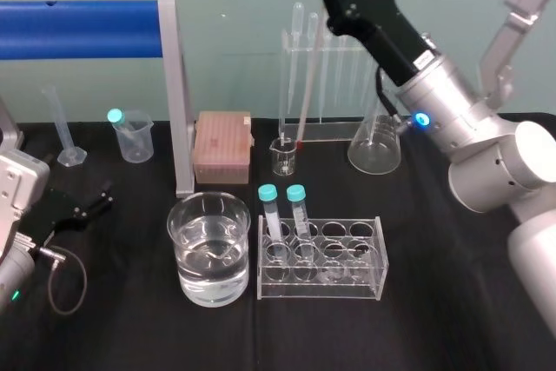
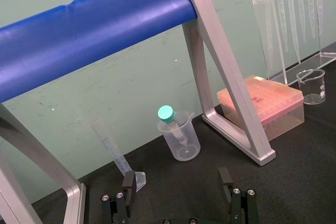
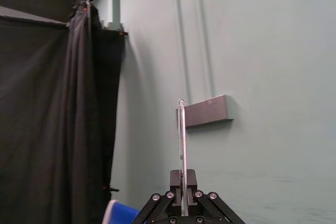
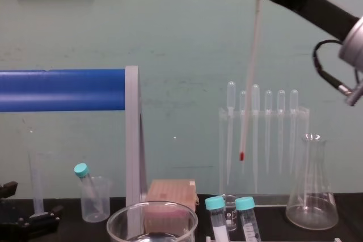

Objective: Hold the thermometer with one hand and immerse one end into the beaker, then reinsert it into the test tube rack.

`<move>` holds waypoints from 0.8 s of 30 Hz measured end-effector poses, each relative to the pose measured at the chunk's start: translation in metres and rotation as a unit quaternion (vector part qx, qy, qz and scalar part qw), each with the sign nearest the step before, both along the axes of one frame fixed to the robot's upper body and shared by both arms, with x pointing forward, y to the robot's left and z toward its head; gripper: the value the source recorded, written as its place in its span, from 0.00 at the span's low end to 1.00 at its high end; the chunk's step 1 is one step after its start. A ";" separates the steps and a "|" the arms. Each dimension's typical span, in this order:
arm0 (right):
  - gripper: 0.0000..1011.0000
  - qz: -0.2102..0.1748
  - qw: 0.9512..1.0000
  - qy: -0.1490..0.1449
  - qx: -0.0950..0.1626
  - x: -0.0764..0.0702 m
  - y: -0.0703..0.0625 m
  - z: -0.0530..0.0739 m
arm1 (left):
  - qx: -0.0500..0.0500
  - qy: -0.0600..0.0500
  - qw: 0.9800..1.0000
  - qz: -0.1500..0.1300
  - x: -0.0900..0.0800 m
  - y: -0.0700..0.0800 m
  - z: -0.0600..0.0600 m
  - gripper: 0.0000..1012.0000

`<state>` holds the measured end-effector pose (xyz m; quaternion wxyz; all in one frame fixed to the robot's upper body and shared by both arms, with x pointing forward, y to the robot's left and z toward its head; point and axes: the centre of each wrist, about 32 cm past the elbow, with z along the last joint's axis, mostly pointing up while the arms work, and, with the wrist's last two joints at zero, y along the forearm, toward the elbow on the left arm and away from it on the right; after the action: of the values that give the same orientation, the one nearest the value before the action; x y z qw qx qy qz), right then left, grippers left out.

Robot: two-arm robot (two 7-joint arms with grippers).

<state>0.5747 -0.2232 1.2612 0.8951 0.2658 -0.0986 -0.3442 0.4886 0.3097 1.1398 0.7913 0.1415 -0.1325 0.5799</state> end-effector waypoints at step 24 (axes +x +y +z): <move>0.06 0.127 0.991 -0.020 -0.027 0.000 0.059 -0.003 | 0.000 0.000 1.000 0.000 0.000 0.000 0.000 1.00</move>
<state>0.5744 -0.1646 1.2580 0.9364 0.2583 -0.0910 -0.2194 0.4886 0.3097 1.1398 0.7913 0.1415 -0.1325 0.5799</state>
